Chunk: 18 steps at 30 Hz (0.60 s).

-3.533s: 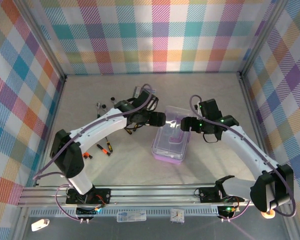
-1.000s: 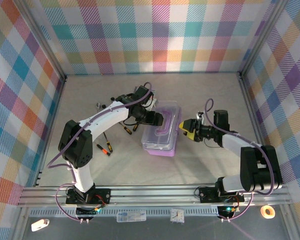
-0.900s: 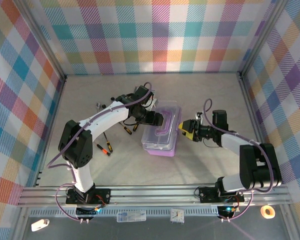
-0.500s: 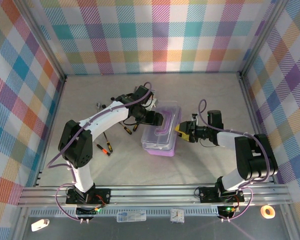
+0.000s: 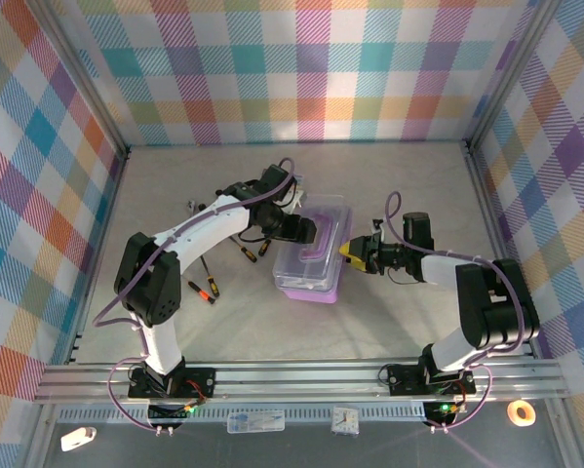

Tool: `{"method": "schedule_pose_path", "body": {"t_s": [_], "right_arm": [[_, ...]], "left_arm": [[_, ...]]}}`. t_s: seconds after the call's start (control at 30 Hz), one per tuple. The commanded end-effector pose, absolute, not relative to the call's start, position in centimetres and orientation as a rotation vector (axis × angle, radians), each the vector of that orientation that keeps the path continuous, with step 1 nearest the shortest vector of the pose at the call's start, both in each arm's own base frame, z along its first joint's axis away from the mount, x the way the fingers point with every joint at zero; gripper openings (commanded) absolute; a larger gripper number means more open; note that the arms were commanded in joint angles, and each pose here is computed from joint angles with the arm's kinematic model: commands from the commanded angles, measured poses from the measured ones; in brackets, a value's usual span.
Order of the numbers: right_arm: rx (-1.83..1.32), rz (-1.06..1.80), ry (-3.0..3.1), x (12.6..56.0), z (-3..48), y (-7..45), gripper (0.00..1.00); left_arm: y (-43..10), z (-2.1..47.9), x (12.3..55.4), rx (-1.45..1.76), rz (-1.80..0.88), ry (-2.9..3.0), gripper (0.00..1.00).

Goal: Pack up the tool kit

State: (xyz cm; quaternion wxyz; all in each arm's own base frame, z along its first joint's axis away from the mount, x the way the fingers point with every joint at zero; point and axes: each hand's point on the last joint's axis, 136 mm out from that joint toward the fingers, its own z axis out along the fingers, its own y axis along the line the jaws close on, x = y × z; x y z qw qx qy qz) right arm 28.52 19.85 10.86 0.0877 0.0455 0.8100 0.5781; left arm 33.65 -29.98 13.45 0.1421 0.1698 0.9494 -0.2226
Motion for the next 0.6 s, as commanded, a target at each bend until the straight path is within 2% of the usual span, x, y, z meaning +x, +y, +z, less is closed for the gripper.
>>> {"method": "schedule_pose_path", "body": {"t_s": [0.0, 0.2, 0.3, 0.4, 0.47, 0.5, 0.57], "right_arm": [[0.022, 1.651, 2.362, 29.1, 13.9, 20.1, 0.35], [0.077, 1.527, 2.416, 29.5, 13.6, 19.3, 0.28], [0.070, 1.467, 2.429, 29.4, 13.5, 19.1, 0.28], [0.101, 1.440, 2.464, 29.3, 12.7, 18.7, 0.38], [0.090, 1.511, 2.463, 29.2, 12.1, 19.0, 0.63], [0.105, 1.526, 2.471, 29.4, 11.6, 19.1, 0.67], [0.107, 1.576, 2.454, 29.5, 10.8, 19.4, 0.69]], "left_arm": [[-26.6, 7.9, 32.2, 0.478, -0.346, 2.927, 0.59], [-25.7, 7.2, 32.4, 0.475, -0.218, 2.934, 0.59], [-25.4, 6.9, 32.5, 0.467, -0.182, 2.939, 0.59], [-25.6, 6.9, 32.4, 0.466, -0.210, 2.933, 0.58], [-26.0, 6.7, 32.2, 0.478, -0.275, 2.942, 0.58], [-26.0, 6.5, 32.2, 0.470, -0.298, 2.950, 0.57], [-25.8, 6.2, 32.2, 0.447, -0.361, 2.961, 0.55]]}}
